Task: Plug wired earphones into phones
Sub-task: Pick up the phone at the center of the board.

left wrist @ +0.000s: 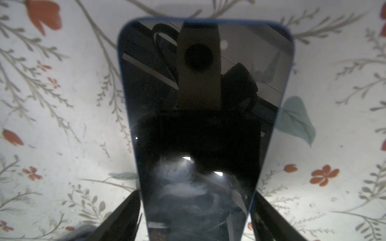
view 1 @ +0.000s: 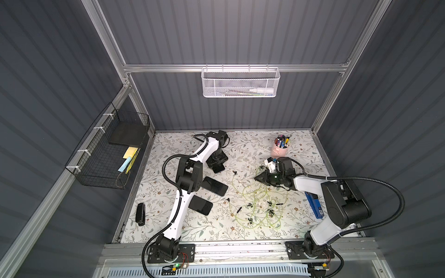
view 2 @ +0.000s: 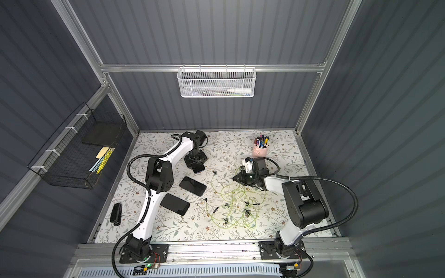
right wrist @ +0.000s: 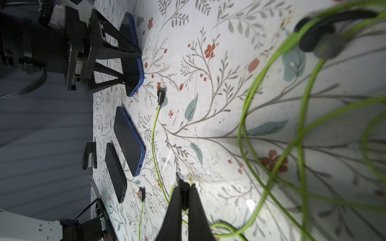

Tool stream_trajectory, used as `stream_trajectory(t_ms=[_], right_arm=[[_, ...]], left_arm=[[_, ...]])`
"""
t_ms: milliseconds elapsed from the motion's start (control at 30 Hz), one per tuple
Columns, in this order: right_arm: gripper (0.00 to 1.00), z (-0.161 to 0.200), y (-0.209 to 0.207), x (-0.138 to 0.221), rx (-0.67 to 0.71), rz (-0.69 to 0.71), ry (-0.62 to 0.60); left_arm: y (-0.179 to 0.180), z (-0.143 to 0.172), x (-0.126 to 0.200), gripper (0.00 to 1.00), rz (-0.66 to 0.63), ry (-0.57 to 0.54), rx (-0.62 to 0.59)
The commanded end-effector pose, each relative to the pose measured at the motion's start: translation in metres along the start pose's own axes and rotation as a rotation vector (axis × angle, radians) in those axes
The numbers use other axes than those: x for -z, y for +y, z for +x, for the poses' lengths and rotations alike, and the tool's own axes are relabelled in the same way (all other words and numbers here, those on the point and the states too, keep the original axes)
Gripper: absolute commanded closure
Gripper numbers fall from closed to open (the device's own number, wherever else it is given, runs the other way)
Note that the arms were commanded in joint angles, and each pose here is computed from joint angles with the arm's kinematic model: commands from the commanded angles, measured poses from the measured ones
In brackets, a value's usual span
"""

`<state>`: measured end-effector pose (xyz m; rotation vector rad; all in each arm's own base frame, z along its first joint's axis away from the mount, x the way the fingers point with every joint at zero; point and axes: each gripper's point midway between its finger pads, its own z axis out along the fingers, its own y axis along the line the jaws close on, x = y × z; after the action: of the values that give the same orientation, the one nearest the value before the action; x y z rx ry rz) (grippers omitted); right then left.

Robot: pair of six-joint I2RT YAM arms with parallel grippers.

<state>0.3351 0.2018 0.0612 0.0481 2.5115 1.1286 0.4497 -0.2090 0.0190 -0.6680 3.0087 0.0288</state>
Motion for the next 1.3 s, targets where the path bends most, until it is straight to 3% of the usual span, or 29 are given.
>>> stream_trajectory(t_ms=[0,200,433,700,833,1000,1267], right_arm=[[0.97,0.005,0.005,0.006,0.029,-0.004,0.008],[0.97,0.007,0.015,0.018,0.052,0.002,0.021],[0.96,0.003,0.031,0.025,0.102,-0.011,0.045],[0.96,-0.014,0.047,0.031,0.134,-0.002,0.008],[0.97,-0.022,0.056,0.029,0.171,0.012,-0.025],[0.97,-0.028,0.076,0.024,0.246,0.004,-0.063],[0.97,-0.034,0.111,0.009,0.366,-0.034,-0.147]], left_arm=[[0.057,0.038,-0.071,0.23,-0.267,0.16,-0.065],[0.052,0.025,-0.064,0.31,-0.215,0.11,-0.084],[0.038,0.017,-0.018,0.33,-0.097,0.046,-0.039],[0.0,0.014,0.049,0.38,0.216,-0.008,0.143],[-0.031,0.019,0.072,0.43,0.47,0.026,0.263],[-0.044,0.028,0.096,0.45,0.567,0.103,0.329],[-0.053,0.041,0.139,0.53,0.764,0.202,0.534]])
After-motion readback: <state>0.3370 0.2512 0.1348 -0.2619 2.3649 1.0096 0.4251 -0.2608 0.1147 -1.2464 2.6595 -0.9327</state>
